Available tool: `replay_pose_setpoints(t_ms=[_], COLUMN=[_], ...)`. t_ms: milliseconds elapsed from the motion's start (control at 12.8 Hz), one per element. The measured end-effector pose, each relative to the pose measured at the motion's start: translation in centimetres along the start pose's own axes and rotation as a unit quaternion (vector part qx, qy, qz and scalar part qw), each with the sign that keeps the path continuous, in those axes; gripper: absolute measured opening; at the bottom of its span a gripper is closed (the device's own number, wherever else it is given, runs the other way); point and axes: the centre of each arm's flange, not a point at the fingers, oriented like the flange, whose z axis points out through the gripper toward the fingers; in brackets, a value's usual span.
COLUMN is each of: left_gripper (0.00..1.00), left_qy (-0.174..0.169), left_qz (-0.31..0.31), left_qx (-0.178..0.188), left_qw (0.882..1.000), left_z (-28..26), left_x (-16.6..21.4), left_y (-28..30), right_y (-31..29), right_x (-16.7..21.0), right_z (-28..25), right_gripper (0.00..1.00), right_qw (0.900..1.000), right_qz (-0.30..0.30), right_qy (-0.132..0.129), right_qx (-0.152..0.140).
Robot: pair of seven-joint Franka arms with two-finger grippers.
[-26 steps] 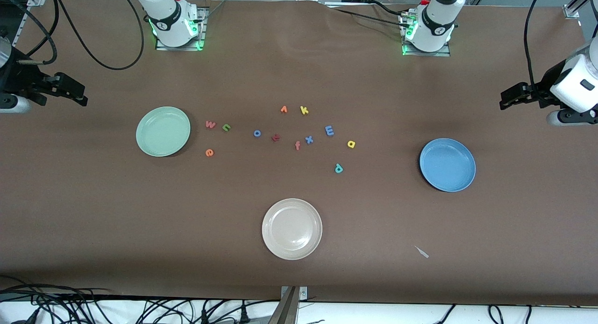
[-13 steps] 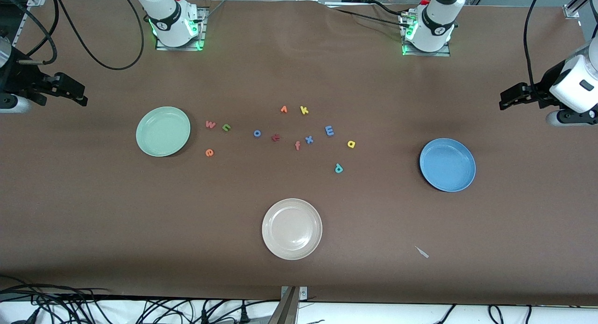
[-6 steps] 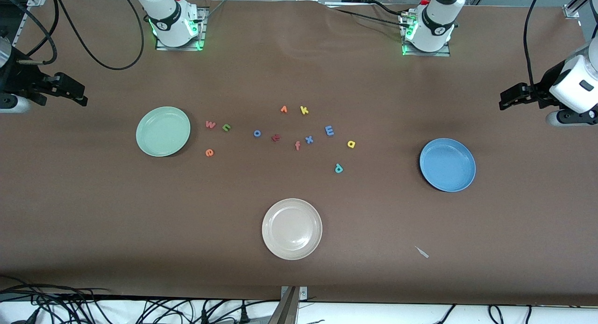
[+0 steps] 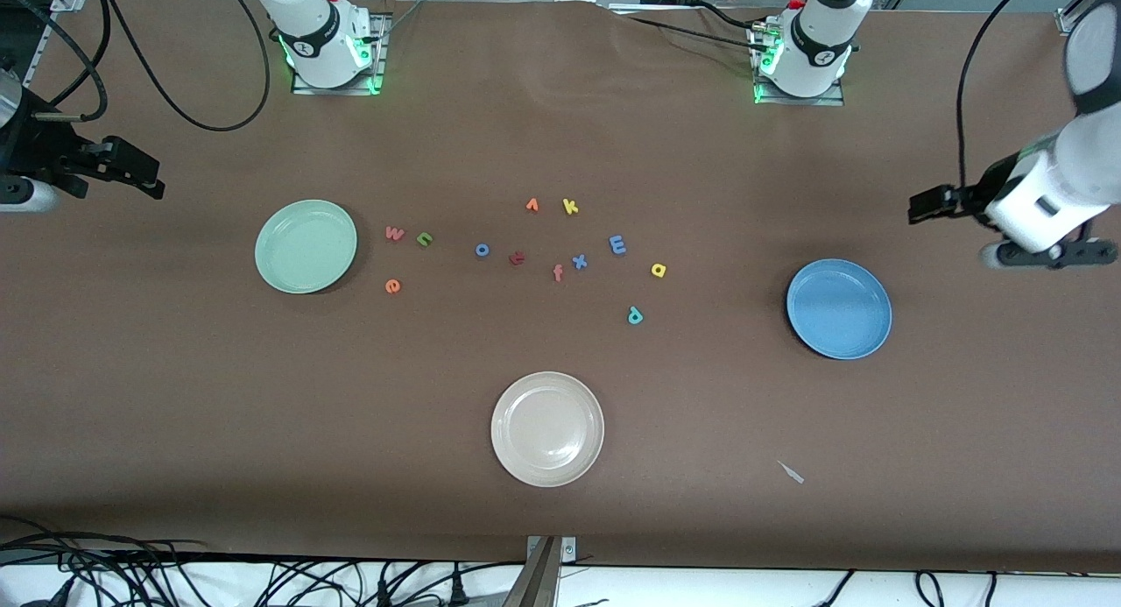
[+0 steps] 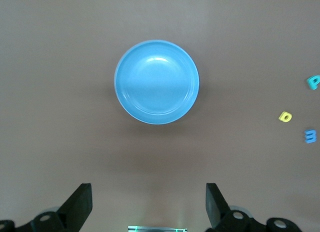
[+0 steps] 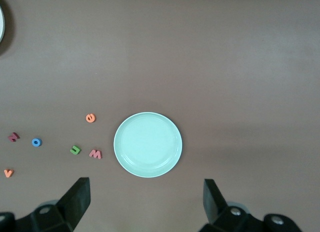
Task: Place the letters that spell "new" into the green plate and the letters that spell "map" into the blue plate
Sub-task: 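Reach the left gripper to the blue 3 while the right gripper reaches the pink w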
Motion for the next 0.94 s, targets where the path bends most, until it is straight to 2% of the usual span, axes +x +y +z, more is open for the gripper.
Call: replay_pose_setpoints(t_ms=[156, 313, 704, 938], left_gripper=[1.0, 1.0, 1.0, 1.0], left_qy=[-0.024, -0.016, 0.023, 0.056], left_qz=[0.026, 0.025, -0.079, -0.15], left_qx=[-0.014, -0.029, -0.044, -0.062], left_qw=[0.999, 0.999, 0.996, 0.985], left_z=[4.0, 6.4, 12.4, 19.4], left_x=[2.9, 4.4, 4.4, 2.1], left_y=[3.3, 9.3, 23.9, 31.3], right_y=[0.0, 0.0, -0.3, -1.1], right_x=[0.0, 0.0, 0.0, 0.3], right_z=[0.0, 0.0, 0.5, 2.9], right_gripper=[1.0, 1.0, 1.0, 1.0], right_qw=[1.0, 1.0, 1.0, 0.999], right_qz=[0.0, 0.0, -0.003, -0.007], right_qy=[0.0, 0.0, -0.006, -0.031], right_qx=[0.0, 0.0, 0.001, 0.012])
